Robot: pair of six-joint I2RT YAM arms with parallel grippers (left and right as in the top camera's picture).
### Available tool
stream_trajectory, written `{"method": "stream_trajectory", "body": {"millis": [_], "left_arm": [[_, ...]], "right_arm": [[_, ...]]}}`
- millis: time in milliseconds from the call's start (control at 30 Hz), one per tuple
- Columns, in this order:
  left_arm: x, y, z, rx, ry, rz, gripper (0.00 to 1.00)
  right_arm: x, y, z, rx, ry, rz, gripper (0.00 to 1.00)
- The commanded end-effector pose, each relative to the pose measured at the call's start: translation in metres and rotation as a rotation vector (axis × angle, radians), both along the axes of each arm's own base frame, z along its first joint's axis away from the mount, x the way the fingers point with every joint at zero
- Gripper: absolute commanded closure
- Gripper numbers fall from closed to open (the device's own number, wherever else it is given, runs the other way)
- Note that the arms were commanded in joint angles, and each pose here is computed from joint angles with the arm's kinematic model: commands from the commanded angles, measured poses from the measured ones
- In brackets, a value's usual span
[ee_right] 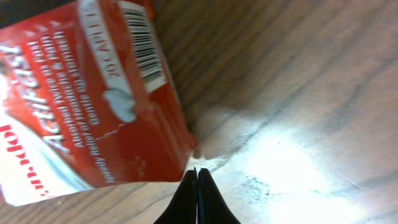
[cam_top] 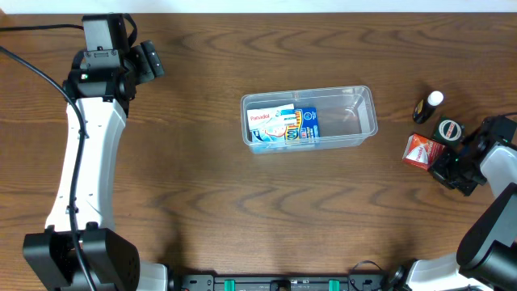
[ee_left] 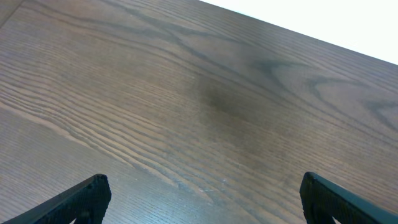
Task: Pack container
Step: 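Lower the right gripper and close it on the ActiFast box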
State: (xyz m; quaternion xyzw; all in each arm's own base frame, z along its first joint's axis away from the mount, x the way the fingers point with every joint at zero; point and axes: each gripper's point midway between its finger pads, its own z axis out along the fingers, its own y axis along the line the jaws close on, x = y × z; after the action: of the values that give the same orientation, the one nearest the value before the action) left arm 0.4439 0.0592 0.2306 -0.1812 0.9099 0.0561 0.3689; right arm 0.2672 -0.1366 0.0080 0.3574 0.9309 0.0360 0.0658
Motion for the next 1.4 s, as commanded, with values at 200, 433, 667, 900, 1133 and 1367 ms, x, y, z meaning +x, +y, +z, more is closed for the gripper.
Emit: {"method": "stream_trajectory", "body": {"millis": [200, 433, 667, 900, 1133, 1367], "left_arm": [[0.000, 0.002, 0.013, -0.008, -0.033, 0.016, 0.02], [0.000, 0.002, 0.013, -0.008, -0.033, 0.016, 0.02], [0.000, 0.002, 0.013, -0.008, -0.033, 0.016, 0.02], [0.000, 0.002, 0.013, -0.008, -0.033, 0.016, 0.02], [0.000, 0.002, 0.013, -0.008, -0.033, 0.016, 0.02], [0.000, 0.002, 0.013, -0.008, -0.033, 0.016, 0.02]], "right_arm": [[-0.005, -0.002, -0.002, -0.025, 0.020, 0.101, 0.99], [-0.014, -0.013, -0.003, -0.080, 0.071, 0.055, 0.99], [-0.009, -0.022, -0.002, -0.124, 0.054, 0.028, 0.99], [0.000, -0.025, 0.016, -0.141, 0.009, 0.038, 0.99], [0.014, -0.030, 0.072, -0.188, -0.127, -0.032, 0.99], [0.025, -0.020, 0.084, -0.190, -0.195, -0.009, 0.01]]}}
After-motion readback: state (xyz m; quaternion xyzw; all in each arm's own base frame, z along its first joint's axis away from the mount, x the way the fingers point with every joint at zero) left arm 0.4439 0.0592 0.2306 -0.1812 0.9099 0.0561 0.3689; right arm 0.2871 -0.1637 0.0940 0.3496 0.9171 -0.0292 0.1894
